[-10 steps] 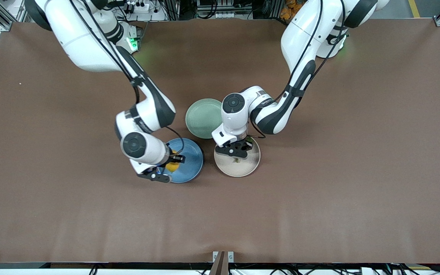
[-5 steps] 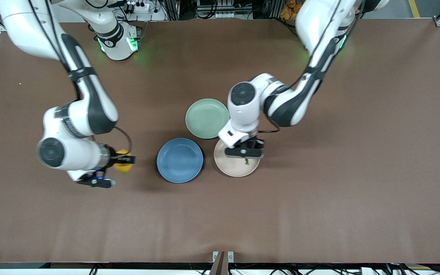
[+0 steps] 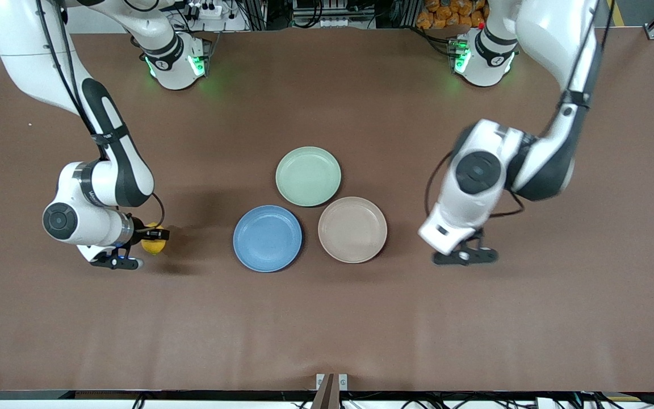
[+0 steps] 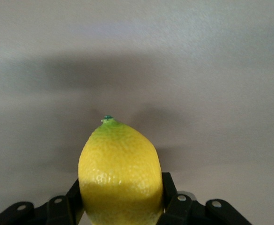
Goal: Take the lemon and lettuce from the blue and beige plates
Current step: 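Carry the lemon away from the plates while the left gripper carries lettuce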
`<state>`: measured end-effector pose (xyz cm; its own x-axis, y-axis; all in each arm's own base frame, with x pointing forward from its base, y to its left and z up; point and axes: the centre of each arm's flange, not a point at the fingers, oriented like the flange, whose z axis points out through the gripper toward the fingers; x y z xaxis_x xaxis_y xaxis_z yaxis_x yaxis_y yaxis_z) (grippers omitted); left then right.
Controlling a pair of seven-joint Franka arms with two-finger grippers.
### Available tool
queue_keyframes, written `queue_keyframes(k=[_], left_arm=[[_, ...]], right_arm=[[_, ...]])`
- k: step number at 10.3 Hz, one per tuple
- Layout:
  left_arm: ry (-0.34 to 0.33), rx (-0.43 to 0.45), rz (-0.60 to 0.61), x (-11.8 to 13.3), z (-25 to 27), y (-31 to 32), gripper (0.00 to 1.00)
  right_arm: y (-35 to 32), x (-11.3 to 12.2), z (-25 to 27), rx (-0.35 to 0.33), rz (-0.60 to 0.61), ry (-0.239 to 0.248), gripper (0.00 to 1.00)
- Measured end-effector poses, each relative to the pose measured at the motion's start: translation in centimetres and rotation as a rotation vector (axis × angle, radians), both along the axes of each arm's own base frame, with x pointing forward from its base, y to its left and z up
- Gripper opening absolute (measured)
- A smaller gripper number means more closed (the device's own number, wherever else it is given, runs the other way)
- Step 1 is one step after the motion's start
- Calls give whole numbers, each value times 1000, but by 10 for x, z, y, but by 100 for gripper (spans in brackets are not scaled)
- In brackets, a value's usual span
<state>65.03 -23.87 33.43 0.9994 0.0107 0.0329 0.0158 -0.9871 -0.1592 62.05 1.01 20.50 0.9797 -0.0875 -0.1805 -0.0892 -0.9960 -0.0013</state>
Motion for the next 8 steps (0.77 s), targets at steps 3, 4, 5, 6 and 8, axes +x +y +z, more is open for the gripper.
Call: queue_keyframes(k=[3, 4, 5, 6, 8], left_arm=[[134, 28, 64, 11, -93, 62, 3], [148, 27, 88, 14, -106, 78, 4], [141, 23, 109, 20, -103, 92, 14], [118, 16, 122, 26, -89, 100, 30], [54, 8, 135, 35, -32, 105, 57]], right_arm=[[-31, -1, 0, -8, 23, 0, 66], [-33, -3, -2, -8, 26, 5, 66], [-33, -5, -5, -7, 27, 12, 67], [-32, -6, -7, -7, 28, 16, 78], [-30, -2, 0, -5, 30, 11, 100]])
